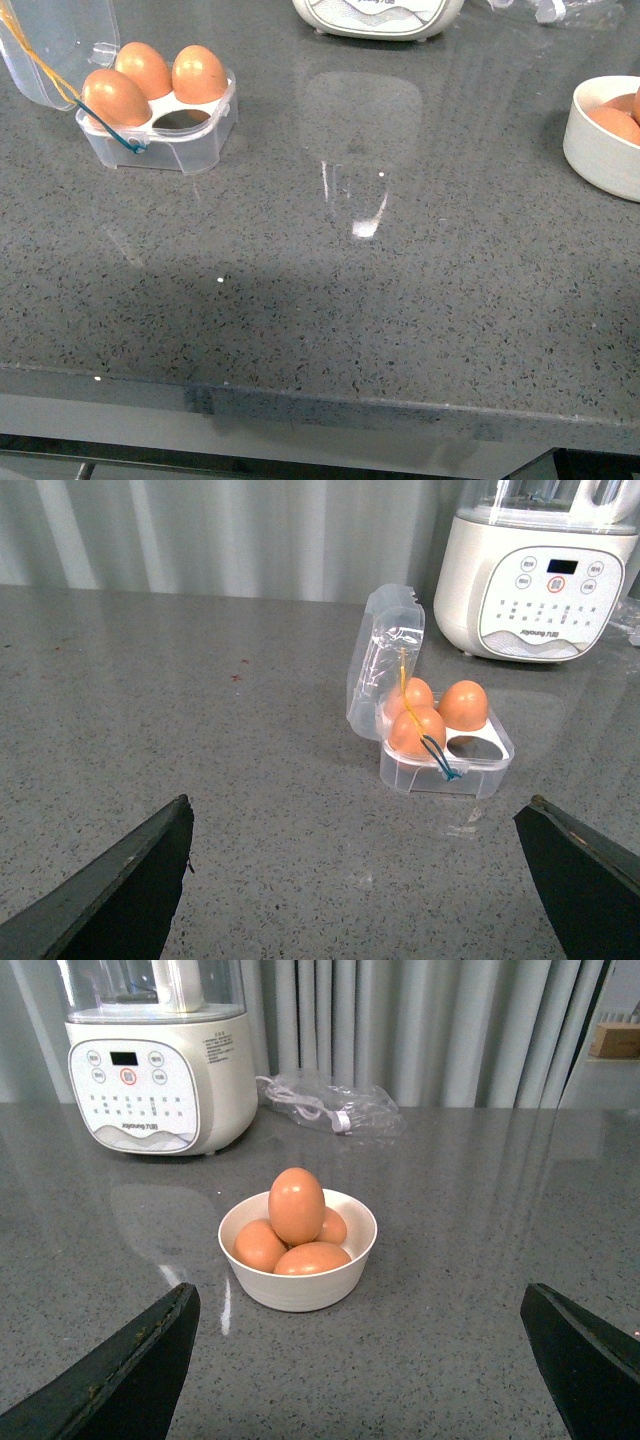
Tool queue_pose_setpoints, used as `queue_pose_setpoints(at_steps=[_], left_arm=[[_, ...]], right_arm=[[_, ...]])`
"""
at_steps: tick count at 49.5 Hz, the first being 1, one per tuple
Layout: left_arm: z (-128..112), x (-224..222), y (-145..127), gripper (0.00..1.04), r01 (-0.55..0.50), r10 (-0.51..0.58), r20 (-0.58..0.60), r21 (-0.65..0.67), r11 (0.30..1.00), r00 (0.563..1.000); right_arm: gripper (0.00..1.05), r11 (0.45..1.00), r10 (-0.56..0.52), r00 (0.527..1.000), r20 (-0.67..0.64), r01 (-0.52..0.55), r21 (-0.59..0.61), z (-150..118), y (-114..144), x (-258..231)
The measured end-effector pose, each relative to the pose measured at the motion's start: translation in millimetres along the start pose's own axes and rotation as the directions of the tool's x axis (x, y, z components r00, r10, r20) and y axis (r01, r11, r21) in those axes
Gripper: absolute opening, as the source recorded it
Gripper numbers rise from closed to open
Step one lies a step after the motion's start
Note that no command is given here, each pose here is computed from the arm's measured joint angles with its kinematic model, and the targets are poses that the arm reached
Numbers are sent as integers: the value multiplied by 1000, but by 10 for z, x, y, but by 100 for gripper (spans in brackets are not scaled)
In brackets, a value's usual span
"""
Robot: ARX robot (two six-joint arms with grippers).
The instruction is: Put egg into box
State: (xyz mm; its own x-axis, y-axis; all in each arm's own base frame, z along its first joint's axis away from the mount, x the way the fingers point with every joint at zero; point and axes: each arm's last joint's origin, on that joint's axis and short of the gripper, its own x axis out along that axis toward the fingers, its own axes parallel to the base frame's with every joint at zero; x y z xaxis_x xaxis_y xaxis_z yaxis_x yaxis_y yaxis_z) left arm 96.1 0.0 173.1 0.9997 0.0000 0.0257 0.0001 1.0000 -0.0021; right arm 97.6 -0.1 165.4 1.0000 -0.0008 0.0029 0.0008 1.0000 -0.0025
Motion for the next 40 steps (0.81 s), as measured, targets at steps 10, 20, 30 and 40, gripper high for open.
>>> queue_pose_setpoints(at_steps=[10, 20, 30, 40], left_arm=[[0, 0, 0, 98, 0, 0, 0, 0, 1000, 1000], [0, 0, 0, 98, 0, 0, 0, 0, 1000, 1000], [0, 0, 0, 98, 0, 0, 0, 0, 1000, 1000], [0, 0, 0, 98, 0, 0, 0, 0, 1000, 1000]], right_arm=[[97, 1000, 0, 1000, 0, 0, 0, 0, 0, 0], [97, 1000, 0, 1000, 0, 0, 0, 0, 0, 0], [97, 1000, 0, 1000, 0, 0, 0, 0, 0, 0], [97, 1000, 0, 1000, 0, 0, 0, 0, 0, 0]])
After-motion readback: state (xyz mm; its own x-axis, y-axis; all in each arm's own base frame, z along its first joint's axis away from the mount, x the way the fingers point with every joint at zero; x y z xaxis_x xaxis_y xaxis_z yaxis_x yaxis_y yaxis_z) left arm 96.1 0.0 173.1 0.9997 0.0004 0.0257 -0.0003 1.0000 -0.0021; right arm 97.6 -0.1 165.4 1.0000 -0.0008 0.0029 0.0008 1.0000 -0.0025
